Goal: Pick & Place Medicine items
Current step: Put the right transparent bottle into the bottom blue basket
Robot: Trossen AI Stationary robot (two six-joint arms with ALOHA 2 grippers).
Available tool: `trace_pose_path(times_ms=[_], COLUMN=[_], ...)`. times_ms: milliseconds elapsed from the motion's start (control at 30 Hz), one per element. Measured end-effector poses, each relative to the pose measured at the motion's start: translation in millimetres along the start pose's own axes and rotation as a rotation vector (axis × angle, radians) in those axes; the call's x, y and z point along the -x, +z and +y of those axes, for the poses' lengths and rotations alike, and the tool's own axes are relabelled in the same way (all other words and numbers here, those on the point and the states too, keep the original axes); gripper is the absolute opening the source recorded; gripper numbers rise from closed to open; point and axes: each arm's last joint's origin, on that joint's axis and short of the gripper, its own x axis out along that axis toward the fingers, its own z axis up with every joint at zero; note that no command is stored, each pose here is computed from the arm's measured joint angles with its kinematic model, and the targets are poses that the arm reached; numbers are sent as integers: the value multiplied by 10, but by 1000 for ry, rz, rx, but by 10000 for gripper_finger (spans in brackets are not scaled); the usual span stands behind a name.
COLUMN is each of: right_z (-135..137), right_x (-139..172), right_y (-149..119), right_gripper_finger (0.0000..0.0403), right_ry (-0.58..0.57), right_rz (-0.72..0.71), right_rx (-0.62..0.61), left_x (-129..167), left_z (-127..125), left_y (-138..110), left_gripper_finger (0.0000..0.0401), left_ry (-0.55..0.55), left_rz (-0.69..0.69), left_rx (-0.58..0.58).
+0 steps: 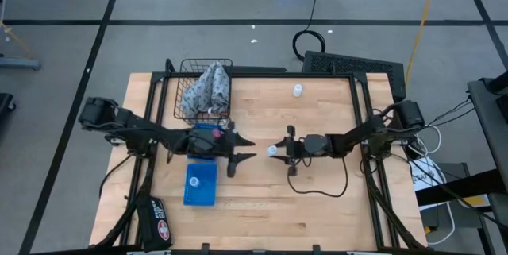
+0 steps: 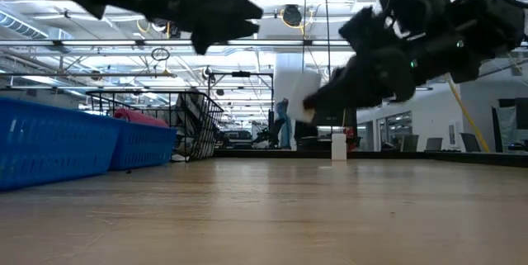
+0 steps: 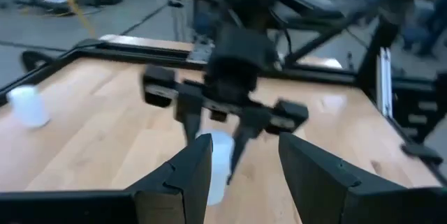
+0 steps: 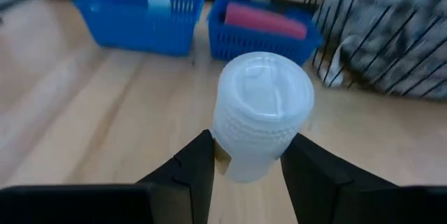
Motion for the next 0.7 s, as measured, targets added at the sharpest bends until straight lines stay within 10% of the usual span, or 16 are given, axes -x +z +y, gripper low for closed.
trace_pose_path(times_ms=[700], right_z=[72], right_x=[81], right_y=[68], right_gripper_finger=[135], right_ry=[-37], right_rz=[29], right_rx=[43], left_x=[-874], left_z=[-55], left_y=[837], left_gripper_finger=[177], left_ry=[11], left_rz=[626], left_rx=[-118])
